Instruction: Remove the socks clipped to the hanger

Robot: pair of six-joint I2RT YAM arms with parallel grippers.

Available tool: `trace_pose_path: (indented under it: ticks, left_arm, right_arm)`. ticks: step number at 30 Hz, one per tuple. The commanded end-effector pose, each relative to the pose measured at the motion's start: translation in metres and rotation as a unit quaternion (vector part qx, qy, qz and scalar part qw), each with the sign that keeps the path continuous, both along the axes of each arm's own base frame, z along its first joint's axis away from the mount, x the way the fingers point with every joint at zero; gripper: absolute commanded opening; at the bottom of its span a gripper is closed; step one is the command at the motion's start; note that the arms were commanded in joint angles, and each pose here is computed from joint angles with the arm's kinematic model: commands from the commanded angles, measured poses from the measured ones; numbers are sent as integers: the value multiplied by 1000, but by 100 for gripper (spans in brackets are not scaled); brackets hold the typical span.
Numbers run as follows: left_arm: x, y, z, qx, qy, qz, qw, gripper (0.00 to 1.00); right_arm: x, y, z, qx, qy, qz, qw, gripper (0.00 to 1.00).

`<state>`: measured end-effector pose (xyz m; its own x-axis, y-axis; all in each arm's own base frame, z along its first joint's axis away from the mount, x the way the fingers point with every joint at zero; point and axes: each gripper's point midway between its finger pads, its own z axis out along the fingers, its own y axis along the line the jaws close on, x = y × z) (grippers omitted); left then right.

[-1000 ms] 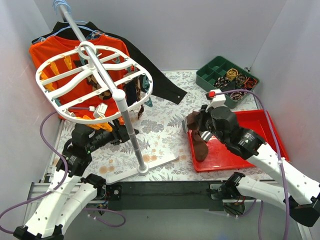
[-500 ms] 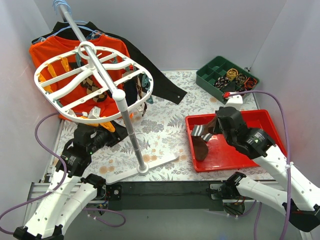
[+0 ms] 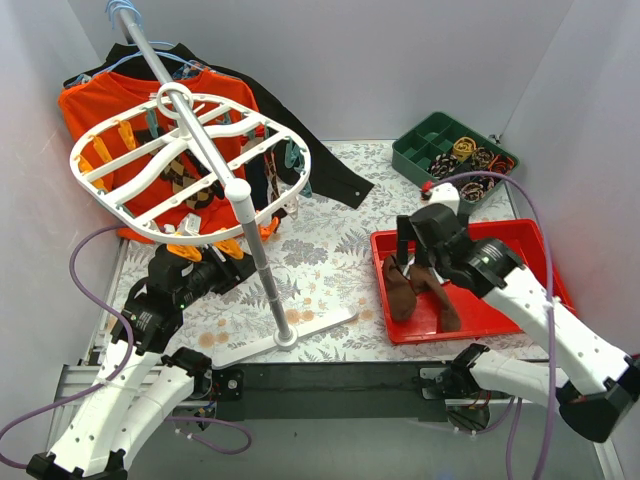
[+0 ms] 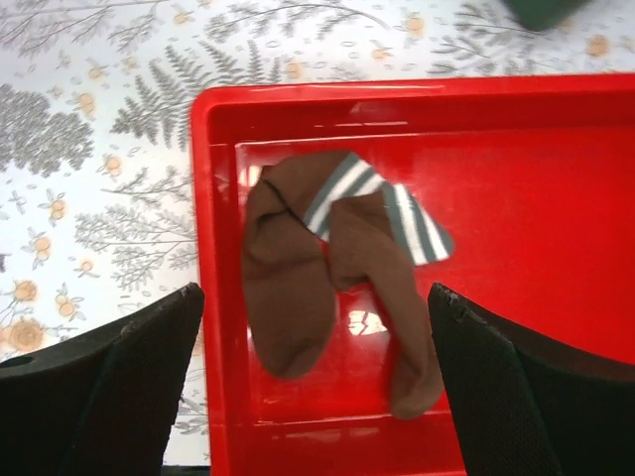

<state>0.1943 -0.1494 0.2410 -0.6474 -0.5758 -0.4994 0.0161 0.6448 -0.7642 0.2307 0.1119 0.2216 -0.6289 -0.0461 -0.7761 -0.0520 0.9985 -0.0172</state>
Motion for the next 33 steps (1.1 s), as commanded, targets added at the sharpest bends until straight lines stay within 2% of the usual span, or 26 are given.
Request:
trace_pose_path:
  ticks: [1, 2, 3, 5, 7, 8, 9, 11, 14, 15, 18, 23, 30, 32, 33]
  left_arm:
    - [-3, -1, -2, -5, 2, -3, 1000, 49]
    - [-3, -1, -2, -5, 1, -2, 1000, 49]
    - [-3, -1, -2, -5, 1, -2, 1000, 49]
    - [-4, 0, -3, -4, 3, -2, 1000, 48]
    - [-5, 0, -3, -4, 3, -4, 1000, 48]
    - [-5, 0, -2, -4, 1, -3, 1000, 48]
    - [-6, 1, -1, -4, 0, -2, 1000, 48]
    - [-7, 1, -2, -4, 1, -2, 1000, 48]
    - [-9, 2, 0, -7, -4, -3, 1000, 48]
    - [-11, 2, 1, -9, -6, -3, 1000, 48]
    - [-11, 2, 3, -15, -7, -3, 1000, 48]
    - [-13, -1, 2, -25, -5, -7, 1000, 48]
    - [-13, -1, 3, -22, -6, -9, 1000, 47]
    - [-13, -1, 3, -20, -5, -9, 1000, 47]
    - [-13, -1, 5, -21, -7, -9, 1000, 47]
  right_arm:
    - [27, 49, 26, 53, -31, 69, 996, 98]
    - [31, 58, 29, 56, -42, 98, 993, 98]
    - [31, 82, 35, 87, -49, 151, 983, 98]
    - [42, 114, 54, 149, -108, 198, 963, 98]
    - [42, 142, 52, 191, -112, 243, 944, 98]
    - [49, 157, 70, 217, -144, 260, 930, 98]
    - [52, 175, 60, 225, -129, 289, 921, 98]
    - [60, 201, 82, 250, -158, 331, 896, 94]
    - [67, 238, 77, 269, -156, 394, 865, 92]
    - [69, 254, 76, 281, -163, 423, 846, 92]
    - [80, 278, 73, 296, -171, 451, 825, 91]
    - [86, 303, 65, 325, -168, 473, 801, 88]
    - [105, 314, 45, 331, -162, 451, 813, 80]
    - [110, 317, 49, 330, -168, 451, 812, 70]
    - [115, 318, 43, 327, -167, 443, 818, 69]
